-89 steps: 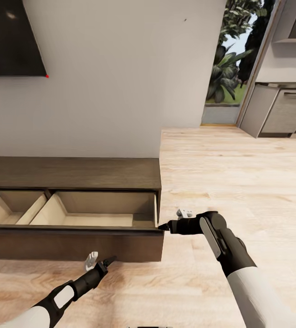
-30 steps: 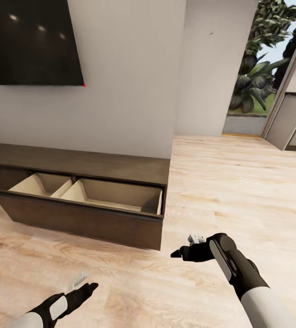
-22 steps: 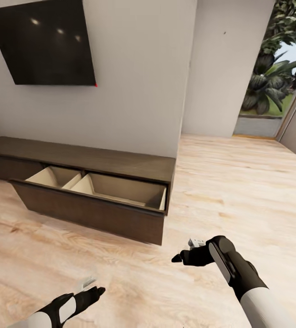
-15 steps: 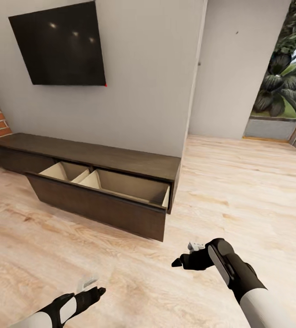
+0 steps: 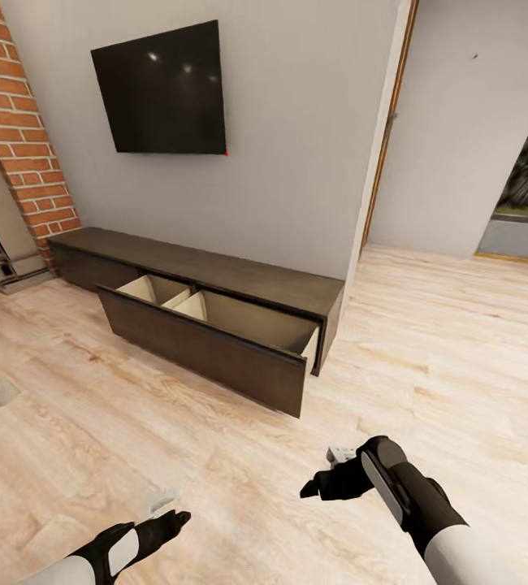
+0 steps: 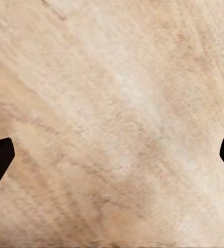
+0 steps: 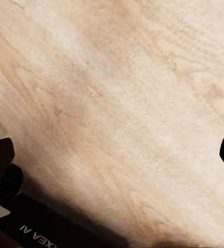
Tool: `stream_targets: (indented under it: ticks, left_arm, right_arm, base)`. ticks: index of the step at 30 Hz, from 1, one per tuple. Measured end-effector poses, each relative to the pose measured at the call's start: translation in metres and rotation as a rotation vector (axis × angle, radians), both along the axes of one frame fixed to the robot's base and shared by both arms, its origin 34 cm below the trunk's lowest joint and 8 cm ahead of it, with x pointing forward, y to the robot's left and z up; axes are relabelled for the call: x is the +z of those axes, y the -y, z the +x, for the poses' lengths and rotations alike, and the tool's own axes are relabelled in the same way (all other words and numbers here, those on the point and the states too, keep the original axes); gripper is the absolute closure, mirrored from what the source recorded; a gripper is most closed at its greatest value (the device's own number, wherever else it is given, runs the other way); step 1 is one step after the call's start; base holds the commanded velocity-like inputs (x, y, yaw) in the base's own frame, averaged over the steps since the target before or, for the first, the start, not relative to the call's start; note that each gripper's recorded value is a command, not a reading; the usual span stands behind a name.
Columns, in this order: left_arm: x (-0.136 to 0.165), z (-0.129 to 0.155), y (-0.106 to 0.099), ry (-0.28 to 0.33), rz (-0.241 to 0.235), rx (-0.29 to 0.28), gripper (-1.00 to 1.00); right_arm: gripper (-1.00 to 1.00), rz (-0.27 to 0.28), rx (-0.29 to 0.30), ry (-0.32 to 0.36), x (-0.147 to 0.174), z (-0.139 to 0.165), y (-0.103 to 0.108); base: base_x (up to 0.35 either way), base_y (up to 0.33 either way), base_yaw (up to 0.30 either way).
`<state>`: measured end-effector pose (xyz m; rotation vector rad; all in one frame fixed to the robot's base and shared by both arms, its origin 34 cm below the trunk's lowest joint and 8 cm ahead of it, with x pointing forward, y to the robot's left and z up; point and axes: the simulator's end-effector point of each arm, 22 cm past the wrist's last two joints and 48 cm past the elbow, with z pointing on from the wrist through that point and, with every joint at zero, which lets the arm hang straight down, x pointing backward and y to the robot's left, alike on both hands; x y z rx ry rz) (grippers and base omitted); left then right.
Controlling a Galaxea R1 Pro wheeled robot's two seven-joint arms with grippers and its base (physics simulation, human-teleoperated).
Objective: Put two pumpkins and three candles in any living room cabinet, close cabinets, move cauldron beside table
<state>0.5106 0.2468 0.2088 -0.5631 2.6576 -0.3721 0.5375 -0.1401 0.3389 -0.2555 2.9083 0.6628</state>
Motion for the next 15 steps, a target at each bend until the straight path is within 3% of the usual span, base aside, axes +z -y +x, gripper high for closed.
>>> stream_targets:
  ticks: [5, 15]
  left_arm:
    - [0.003, 0.003, 0.025, 0.004, -0.054, 0.032, -1.00]
    - [0.006, 0.006, 0.032, 0.012, -0.077, 0.055, -1.00]
  right_arm:
    - [-1.00, -0.004, 0.002, -0.013, -0.004, -0.005, 0.001]
    - [-1.00, -0.006, 0.003, -0.013, -0.003, -0.006, 0.001]
  base:
    - [-0.174, -0.039, 0.290]
    - [-0.020, -0.004, 0.290]
